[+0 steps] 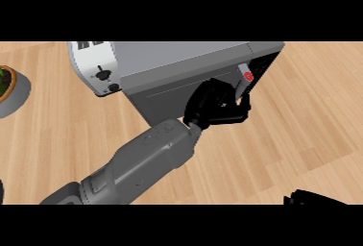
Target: Pick up the milk, place it into the microwave and close the microwave
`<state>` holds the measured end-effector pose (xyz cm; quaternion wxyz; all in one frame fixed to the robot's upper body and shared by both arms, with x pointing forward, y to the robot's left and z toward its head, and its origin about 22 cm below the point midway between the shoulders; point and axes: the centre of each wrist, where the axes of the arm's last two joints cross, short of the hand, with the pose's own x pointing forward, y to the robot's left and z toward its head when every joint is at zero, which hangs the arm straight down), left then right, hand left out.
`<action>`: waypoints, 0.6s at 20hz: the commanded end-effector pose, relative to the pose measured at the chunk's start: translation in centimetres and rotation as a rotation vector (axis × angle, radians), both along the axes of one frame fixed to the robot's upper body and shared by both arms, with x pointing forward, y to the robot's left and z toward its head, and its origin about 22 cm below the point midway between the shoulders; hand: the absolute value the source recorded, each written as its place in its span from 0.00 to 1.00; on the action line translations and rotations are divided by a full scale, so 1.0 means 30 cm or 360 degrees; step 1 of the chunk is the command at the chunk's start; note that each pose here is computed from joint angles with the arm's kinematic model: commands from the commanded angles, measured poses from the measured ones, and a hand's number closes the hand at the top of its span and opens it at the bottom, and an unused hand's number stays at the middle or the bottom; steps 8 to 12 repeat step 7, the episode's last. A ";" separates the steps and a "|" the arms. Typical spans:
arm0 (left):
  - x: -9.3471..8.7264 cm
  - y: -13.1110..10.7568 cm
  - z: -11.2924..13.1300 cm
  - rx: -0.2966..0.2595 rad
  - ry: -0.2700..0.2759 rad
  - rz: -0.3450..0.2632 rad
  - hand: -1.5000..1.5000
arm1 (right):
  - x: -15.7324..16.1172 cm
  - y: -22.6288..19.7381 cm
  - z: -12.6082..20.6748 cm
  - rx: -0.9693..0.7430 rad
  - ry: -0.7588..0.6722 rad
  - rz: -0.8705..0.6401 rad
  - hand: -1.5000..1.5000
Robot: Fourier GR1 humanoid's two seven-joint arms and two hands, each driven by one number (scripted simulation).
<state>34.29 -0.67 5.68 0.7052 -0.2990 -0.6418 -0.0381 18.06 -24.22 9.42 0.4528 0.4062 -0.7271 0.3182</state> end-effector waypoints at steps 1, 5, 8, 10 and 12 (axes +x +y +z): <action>0.058 0.170 -0.148 0.0010 0.0225 0.0311 1.00 | -0.051 0.037 -0.004 0.0038 0.0023 -0.0026 1.00; 0.069 0.171 -0.144 -0.0018 0.0194 0.0250 1.00 | -0.087 0.076 0.009 0.0053 0.0008 -0.0008 1.00; 0.063 0.174 -0.163 -0.0033 0.0208 0.0246 1.00 | -0.102 0.087 0.013 0.0058 0.0007 -0.0041 1.00; 0.063 0.174 -0.163 -0.0033 0.0208 0.0246 1.00 | -0.102 0.087 0.013 0.0058 0.0007 -0.0041 1.00; 0.063 0.174 -0.163 -0.0033 0.0208 0.0246 1.00 | -0.102 0.087 0.013 0.0058 0.0007 -0.0041 1.00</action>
